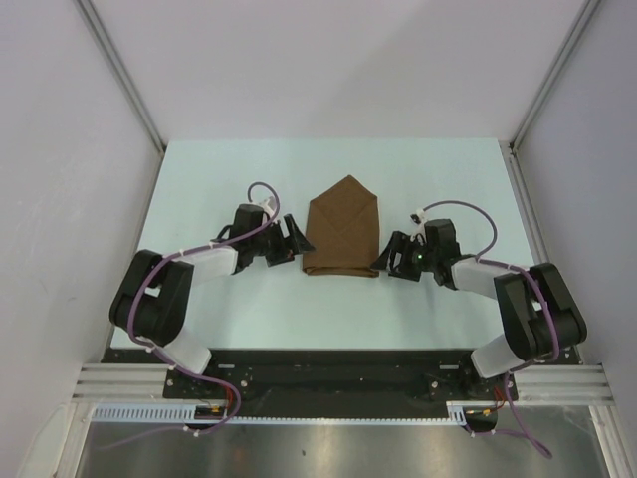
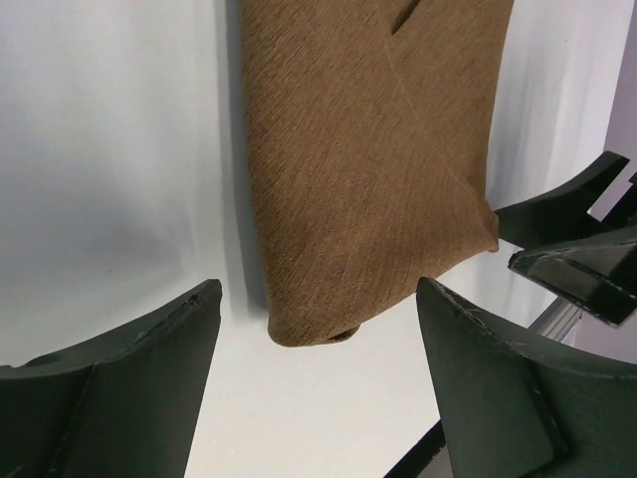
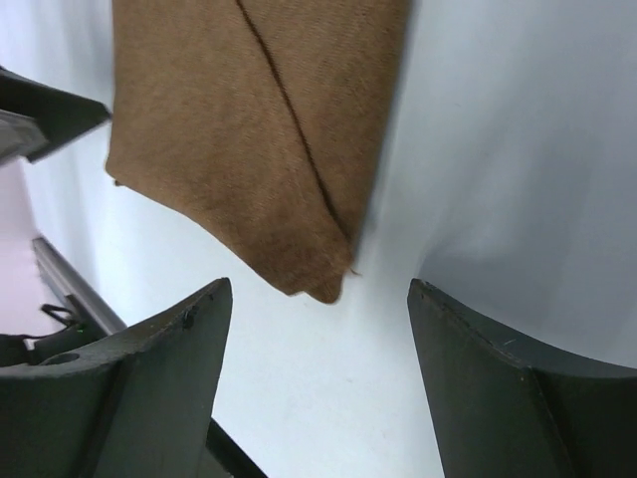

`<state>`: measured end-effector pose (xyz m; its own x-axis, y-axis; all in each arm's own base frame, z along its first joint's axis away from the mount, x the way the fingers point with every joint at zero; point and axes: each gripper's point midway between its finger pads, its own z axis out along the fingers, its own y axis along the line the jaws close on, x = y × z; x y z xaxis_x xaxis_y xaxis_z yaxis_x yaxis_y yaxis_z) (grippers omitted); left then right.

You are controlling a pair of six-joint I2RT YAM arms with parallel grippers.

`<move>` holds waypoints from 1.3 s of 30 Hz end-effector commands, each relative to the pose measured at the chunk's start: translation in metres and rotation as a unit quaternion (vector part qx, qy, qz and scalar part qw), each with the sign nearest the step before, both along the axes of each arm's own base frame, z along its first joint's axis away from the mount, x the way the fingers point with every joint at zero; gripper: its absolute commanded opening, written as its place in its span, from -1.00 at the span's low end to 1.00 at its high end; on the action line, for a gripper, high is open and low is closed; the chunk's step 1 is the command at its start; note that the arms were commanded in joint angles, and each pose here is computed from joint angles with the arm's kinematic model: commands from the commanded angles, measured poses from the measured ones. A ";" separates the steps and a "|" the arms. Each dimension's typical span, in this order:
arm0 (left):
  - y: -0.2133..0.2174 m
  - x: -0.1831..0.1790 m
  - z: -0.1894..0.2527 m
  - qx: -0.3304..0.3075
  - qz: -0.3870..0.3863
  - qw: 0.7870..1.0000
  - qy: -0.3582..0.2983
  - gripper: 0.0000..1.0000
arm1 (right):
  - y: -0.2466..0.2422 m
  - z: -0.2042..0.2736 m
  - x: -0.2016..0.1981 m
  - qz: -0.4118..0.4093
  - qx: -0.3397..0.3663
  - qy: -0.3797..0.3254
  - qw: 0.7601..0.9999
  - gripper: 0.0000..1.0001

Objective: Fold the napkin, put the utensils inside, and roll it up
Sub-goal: Fold the napkin, then roll the napkin with the utensil

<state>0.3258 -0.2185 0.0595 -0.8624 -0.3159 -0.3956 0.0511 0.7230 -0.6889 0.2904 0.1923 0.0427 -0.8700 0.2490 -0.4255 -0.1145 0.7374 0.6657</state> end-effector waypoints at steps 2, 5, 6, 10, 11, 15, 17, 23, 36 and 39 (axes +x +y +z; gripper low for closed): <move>0.001 -0.005 -0.007 0.001 -0.007 1.000 -0.003 0.68 | 0.017 0.011 0.009 0.001 0.076 -0.002 0.997 0.48; 0.001 -0.006 -0.007 -0.001 -0.007 1.000 -0.002 0.68 | 0.018 0.005 0.009 -0.007 0.084 0.010 0.996 0.39; 0.000 -0.006 -0.007 -0.003 -0.006 1.000 -0.003 0.68 | 0.017 0.003 0.009 -0.008 0.082 0.012 0.996 0.35; -0.002 -0.006 -0.008 -0.008 -0.007 1.000 -0.002 0.68 | 0.015 -0.004 0.009 -0.015 0.077 0.022 0.997 0.13; -0.002 -0.007 -0.009 -0.010 -0.009 1.000 -0.001 0.67 | 0.015 -0.006 0.008 -0.015 0.075 0.023 0.997 0.08; -0.006 -0.008 -0.009 -0.025 -0.015 1.000 -0.001 0.67 | 0.015 -0.010 0.009 -0.019 0.073 0.028 0.997 -0.20; -0.008 -0.008 -0.010 -0.031 -0.018 0.999 -0.003 0.66 | 0.014 -0.013 0.009 -0.022 0.070 0.031 0.997 -0.32; -0.012 -0.011 -0.017 -0.044 -0.025 0.999 0.005 0.55 | 0.013 -0.018 0.012 -0.026 0.072 0.037 0.996 -0.69; -0.032 -0.028 -0.026 -0.074 -0.050 0.995 0.035 0.13 | 0.010 -0.023 0.015 -0.032 0.063 0.037 0.997 -0.80; -0.030 -0.026 -0.028 -0.068 -0.044 0.996 0.035 -0.03 | 0.009 -0.022 0.015 -0.032 0.060 0.034 0.997 -0.80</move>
